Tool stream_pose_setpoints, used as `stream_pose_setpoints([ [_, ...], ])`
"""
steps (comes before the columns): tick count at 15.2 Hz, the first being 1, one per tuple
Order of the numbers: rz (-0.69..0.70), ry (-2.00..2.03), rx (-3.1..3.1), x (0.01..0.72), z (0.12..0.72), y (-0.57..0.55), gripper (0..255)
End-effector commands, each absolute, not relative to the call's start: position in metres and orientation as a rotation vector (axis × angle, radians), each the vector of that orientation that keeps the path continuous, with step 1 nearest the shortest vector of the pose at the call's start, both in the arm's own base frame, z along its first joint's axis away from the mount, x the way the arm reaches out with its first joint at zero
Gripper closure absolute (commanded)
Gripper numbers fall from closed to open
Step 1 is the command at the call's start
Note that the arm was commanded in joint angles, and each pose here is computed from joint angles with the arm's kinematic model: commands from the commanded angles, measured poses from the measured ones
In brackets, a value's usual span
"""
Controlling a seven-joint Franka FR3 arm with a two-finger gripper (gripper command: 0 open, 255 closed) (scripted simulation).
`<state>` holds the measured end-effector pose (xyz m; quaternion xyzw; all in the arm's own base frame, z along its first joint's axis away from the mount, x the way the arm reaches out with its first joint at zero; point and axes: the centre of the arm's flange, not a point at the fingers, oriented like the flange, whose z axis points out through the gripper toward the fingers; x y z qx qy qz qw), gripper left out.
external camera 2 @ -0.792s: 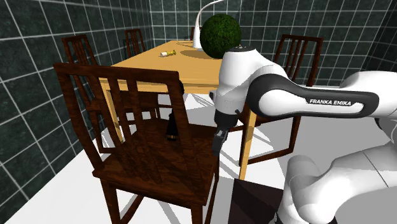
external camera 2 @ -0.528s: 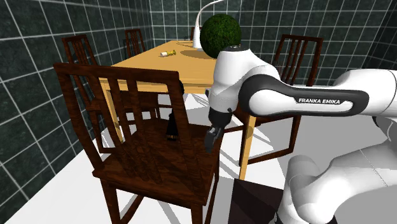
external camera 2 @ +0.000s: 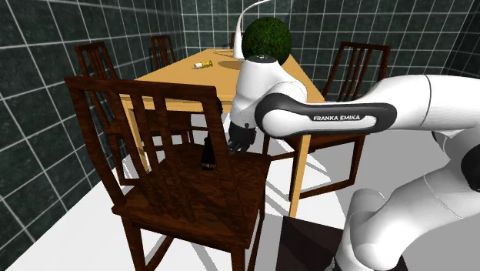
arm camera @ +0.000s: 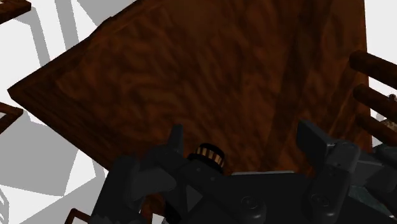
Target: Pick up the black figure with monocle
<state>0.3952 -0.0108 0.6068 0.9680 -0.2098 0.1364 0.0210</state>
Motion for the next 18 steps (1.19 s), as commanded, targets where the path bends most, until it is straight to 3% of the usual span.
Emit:
stream_pose_setpoints([
  [1, 0.479, -0.744, 2.969, 0.413, 0.612, -0.024, 0],
  [14, 0.794, -1.301, 2.683, 0.503, 0.643, -0.121, 0],
  [18, 0.801, -1.312, 2.675, 0.505, 0.628, -0.124, 0],
])
